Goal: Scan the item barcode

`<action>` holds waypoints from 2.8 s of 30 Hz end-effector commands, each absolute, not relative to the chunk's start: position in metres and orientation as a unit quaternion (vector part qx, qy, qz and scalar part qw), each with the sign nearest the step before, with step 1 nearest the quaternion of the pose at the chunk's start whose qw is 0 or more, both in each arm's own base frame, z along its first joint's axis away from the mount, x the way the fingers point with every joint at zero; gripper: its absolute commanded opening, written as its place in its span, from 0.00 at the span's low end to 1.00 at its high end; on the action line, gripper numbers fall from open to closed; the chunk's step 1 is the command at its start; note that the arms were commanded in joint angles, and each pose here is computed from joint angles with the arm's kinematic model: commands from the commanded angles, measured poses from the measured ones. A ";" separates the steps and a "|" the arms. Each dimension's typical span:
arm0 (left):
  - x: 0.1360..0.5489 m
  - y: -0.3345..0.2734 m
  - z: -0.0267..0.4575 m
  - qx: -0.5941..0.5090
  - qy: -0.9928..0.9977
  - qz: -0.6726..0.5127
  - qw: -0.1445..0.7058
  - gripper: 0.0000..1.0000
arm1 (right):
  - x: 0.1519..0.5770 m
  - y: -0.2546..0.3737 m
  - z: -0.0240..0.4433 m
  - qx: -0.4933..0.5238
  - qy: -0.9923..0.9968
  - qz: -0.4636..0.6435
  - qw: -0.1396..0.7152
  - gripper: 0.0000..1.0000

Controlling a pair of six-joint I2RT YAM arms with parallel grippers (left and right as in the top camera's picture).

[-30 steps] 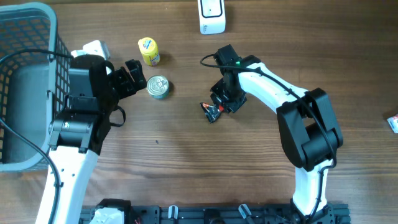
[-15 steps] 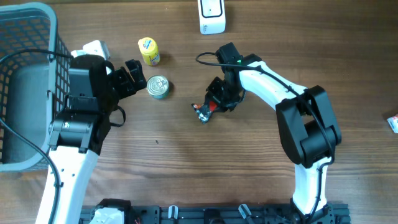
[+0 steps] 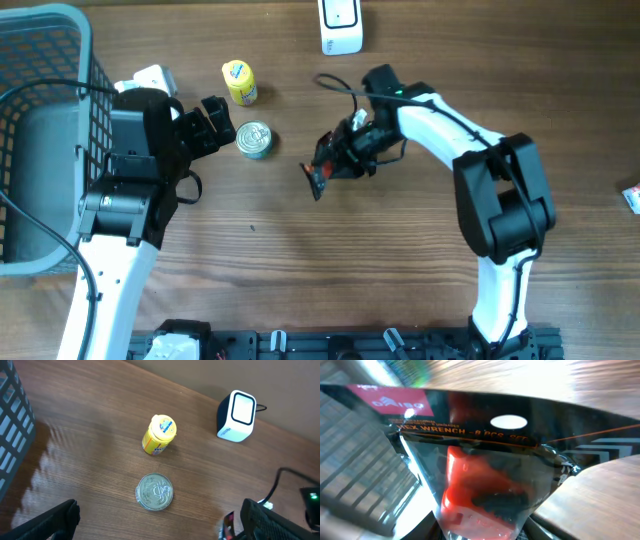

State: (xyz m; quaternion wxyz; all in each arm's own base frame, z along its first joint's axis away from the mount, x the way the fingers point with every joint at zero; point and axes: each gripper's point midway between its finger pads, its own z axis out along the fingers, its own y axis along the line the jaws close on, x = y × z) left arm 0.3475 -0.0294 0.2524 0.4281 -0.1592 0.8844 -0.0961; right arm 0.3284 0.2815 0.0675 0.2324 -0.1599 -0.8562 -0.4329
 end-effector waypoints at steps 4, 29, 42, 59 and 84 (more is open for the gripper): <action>0.350 -0.031 0.249 -0.172 0.884 -0.106 0.421 1.00 | 0.334 0.290 0.141 -0.038 -0.733 -0.636 0.239 0.17; 0.348 -0.048 0.227 -0.166 0.902 -0.111 0.382 1.00 | 0.377 0.293 0.282 0.268 -0.659 -0.700 -0.057 0.13; 0.346 -0.048 0.225 -0.166 0.905 -0.109 0.377 1.00 | 0.374 0.282 0.296 0.284 -0.645 -0.701 -0.105 0.09; 0.346 -0.048 0.225 -0.176 0.903 -0.113 0.376 1.00 | 0.396 0.289 0.252 0.041 -0.710 -0.681 0.175 0.14; 0.343 -0.053 0.221 -0.256 0.888 -0.155 0.350 1.00 | 0.397 0.290 0.214 -0.147 -0.689 -0.618 0.349 0.18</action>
